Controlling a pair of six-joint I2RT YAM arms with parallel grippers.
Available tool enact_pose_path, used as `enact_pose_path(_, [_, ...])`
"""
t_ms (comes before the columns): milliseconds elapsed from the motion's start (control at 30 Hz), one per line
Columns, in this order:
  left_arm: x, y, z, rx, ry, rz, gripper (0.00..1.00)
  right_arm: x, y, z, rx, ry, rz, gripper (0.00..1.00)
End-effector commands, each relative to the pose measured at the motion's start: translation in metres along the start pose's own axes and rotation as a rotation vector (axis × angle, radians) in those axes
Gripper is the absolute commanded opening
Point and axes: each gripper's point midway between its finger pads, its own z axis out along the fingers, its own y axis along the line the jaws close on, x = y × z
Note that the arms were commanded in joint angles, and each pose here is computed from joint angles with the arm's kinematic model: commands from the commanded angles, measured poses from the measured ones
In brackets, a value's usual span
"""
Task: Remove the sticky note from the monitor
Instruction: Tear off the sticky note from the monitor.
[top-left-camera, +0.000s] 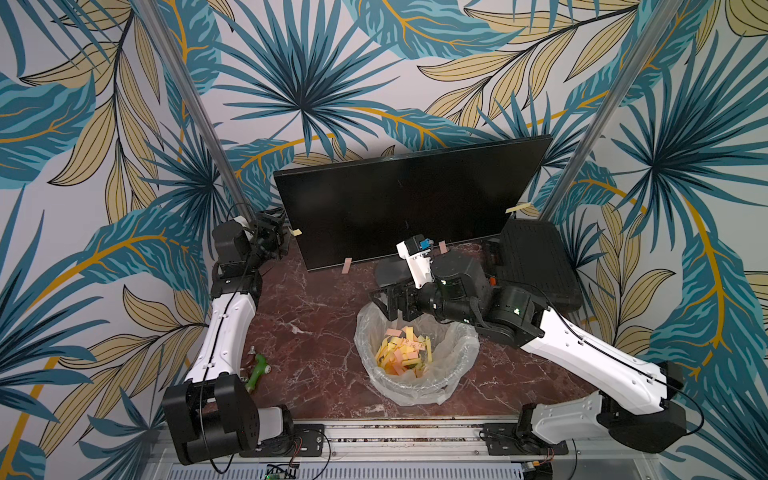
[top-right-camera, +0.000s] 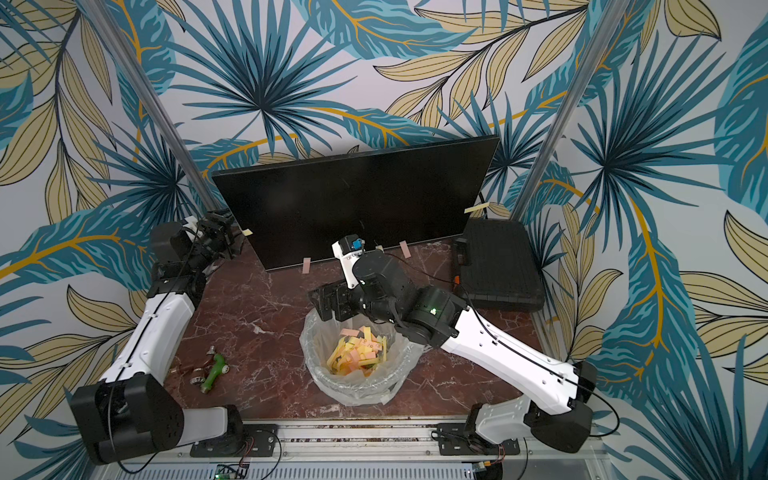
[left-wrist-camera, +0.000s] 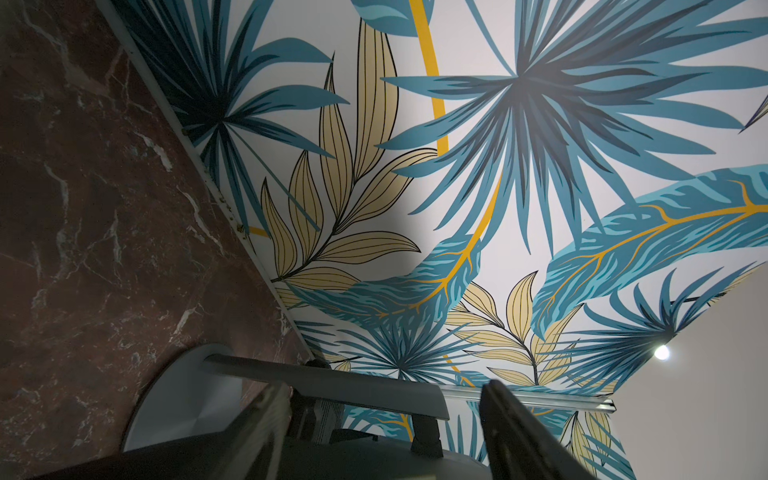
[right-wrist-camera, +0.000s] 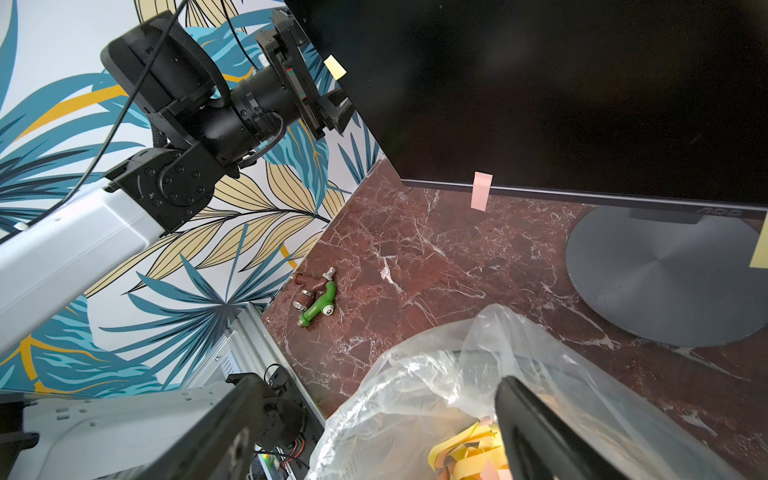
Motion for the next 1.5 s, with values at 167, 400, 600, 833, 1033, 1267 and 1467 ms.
enact_pose_path(167, [0.008, -0.018, -0.003, 0.058, 0.010, 0.045, 0.68, 0.002, -0.002, -0.002, 0.005, -0.013, 0.002, 0.90])
enact_pose_path(400, [0.014, -0.013, -0.007, 0.050, 0.009, 0.049, 0.59, 0.003, -0.001, -0.002, 0.003, -0.011, 0.003, 0.91])
enact_pose_path(600, [0.016, -0.012, -0.012, 0.049, 0.005, 0.054, 0.47, 0.003, -0.002, -0.003, 0.002, -0.011, 0.005, 0.91])
enact_pose_path(833, [0.017, -0.012, -0.016, 0.044, 0.003, 0.056, 0.27, 0.005, -0.003, -0.004, 0.003, -0.013, 0.008, 0.91])
enact_pose_path(1033, [0.020, -0.011, -0.020, 0.038, 0.005, 0.058, 0.07, 0.005, -0.004, -0.006, 0.005, -0.015, 0.007, 0.91])
enact_pose_path(1267, [0.024, -0.003, -0.030, 0.020, -0.005, 0.055, 0.00, 0.006, -0.006, -0.008, 0.010, -0.016, 0.005, 0.91])
enact_pose_path(1467, [0.028, -0.008, -0.068, -0.004, -0.066, 0.133, 0.00, 0.006, -0.009, -0.013, 0.016, -0.028, 0.006, 0.91])
